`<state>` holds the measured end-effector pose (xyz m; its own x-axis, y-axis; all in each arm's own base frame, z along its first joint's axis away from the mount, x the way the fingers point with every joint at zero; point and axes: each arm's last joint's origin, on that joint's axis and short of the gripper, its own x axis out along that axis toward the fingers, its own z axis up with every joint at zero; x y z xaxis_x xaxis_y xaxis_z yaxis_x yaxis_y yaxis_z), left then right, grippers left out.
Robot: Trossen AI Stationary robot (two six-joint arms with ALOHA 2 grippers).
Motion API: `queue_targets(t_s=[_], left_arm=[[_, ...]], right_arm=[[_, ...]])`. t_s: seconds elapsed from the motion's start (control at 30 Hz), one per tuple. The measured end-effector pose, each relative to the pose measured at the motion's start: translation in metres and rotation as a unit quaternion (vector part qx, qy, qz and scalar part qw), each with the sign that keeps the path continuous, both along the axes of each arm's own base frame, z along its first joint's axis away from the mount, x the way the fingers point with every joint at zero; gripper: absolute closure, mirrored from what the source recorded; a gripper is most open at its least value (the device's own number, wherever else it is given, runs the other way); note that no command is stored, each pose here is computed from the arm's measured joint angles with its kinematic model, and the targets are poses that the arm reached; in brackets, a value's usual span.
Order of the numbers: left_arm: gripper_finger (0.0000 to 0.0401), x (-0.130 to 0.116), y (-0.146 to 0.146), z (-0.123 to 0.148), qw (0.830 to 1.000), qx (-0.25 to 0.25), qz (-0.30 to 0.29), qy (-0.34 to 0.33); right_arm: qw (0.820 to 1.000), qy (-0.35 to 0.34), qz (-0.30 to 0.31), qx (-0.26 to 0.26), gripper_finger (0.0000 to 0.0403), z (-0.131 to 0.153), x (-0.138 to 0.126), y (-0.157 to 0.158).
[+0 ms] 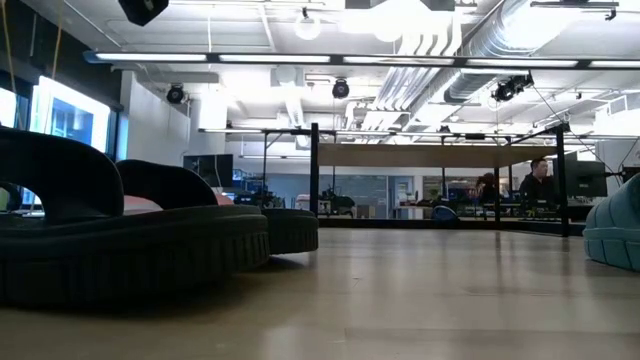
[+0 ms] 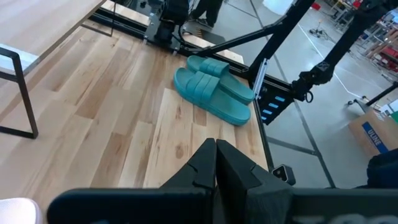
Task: Pick and place slides into the shelf
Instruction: Put the left green slide on to the shelf
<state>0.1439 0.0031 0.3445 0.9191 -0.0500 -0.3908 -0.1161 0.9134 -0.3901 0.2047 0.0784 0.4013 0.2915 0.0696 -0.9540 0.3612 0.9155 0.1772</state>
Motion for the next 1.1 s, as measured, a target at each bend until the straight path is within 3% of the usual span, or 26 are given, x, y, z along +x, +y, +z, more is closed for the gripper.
queue_targets(t_s=[0.13, 0.23, 0.53, 0.87, 1.1], left_arm=[[0.0400, 0.000, 0.000, 0.000, 1.000, 0.000, 0.000, 0.000], [0.0400, 0.000, 0.000, 0.000, 1.000, 0.000, 0.000, 0.000], [0.0400, 0.000, 0.000, 0.000, 1.000, 0.000, 0.000, 0.000], [0.0400, 0.000, 0.000, 0.000, 1.000, 0.000, 0.000, 0.000], [0.0400, 0.000, 0.000, 0.000, 1.000, 0.000, 0.000, 0.000]], right_arm=[[0.998, 0.046, -0.048, -0.009, 0.0280, -0.023, 0.004, 0.018], [0.992, 0.070, -0.100, -0.041, 0.0267, -0.045, 0.007, 0.033], [0.974, 0.146, -0.109, -0.132, 0.0265, -0.108, 0.017, 0.092], [0.967, 0.165, -0.124, -0.153, 0.0265, -0.153, 0.045, 0.138], [0.958, 0.175, -0.156, -0.165, 0.0265, -0.182, 0.049, 0.157]])
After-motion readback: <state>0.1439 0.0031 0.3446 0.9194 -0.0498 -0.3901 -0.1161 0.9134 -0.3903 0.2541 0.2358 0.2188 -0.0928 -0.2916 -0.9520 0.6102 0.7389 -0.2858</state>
